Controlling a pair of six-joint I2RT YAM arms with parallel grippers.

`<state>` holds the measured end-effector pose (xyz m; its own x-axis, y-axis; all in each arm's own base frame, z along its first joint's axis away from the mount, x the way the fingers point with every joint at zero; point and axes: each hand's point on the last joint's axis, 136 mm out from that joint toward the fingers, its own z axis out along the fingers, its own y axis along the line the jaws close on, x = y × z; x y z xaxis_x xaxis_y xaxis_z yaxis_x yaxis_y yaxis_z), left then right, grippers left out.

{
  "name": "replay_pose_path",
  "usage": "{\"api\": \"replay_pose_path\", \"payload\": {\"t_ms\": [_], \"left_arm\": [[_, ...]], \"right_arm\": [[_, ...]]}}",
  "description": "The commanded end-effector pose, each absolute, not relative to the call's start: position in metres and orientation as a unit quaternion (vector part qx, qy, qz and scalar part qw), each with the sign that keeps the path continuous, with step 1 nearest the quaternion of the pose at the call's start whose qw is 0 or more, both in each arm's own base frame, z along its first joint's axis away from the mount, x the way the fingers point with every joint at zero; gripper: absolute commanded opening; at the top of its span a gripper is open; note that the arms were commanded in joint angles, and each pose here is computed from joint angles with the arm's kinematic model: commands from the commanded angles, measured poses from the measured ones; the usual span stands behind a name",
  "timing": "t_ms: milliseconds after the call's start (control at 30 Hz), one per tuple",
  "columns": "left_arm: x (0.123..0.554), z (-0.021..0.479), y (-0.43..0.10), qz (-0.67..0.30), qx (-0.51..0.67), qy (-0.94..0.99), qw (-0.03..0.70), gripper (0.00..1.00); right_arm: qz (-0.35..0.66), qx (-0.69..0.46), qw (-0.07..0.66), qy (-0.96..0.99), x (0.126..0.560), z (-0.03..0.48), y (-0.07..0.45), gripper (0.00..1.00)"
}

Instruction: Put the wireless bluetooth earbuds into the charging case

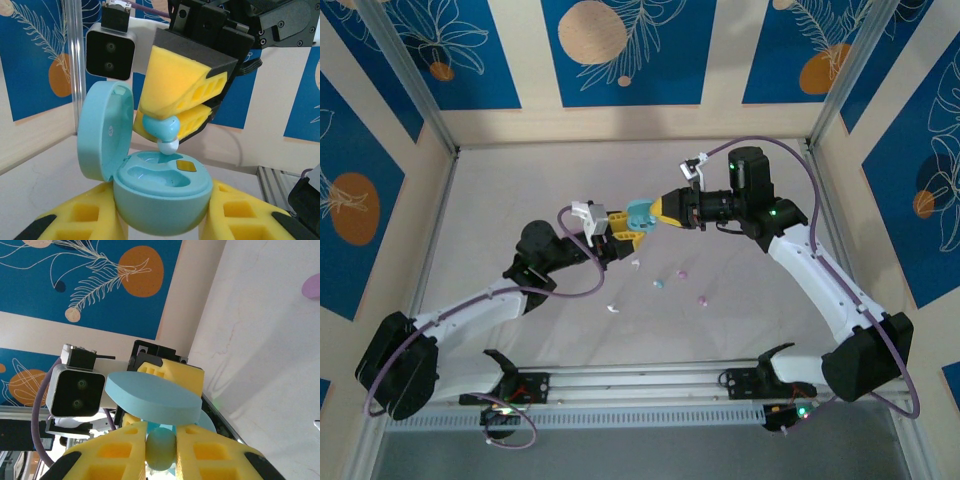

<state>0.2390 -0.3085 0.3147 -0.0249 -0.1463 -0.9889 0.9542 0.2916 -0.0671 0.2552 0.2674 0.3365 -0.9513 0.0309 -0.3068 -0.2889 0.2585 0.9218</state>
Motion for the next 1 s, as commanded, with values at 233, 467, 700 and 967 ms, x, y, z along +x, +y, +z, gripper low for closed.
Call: {"api": "replay_pose_path", "payload": {"t_ms": [233,467,700,967], "left_arm": [[0.236,0.338,-0.307,-0.476,0.373,0.51,0.612,0.27],[0.234,0.342,-0.306,-0.477,0.374,0.504,0.616,0.27],[0.234,0.343,-0.307,-0.479,0.375,0.503,0.614,0.27],[0.233,0.346,-0.307,-0.48,0.375,0.499,0.616,0.27]], "right_arm": [[0.587,-0.089,0.121,0.796,0.254,0.32,0.271,0.18],[0.564,-0.092,0.129,0.81,0.254,0.314,0.266,0.19],[0.557,-0.095,0.129,0.815,0.253,0.314,0.266,0.2],[0.546,-0.095,0.137,0.821,0.255,0.316,0.264,0.23]]}}
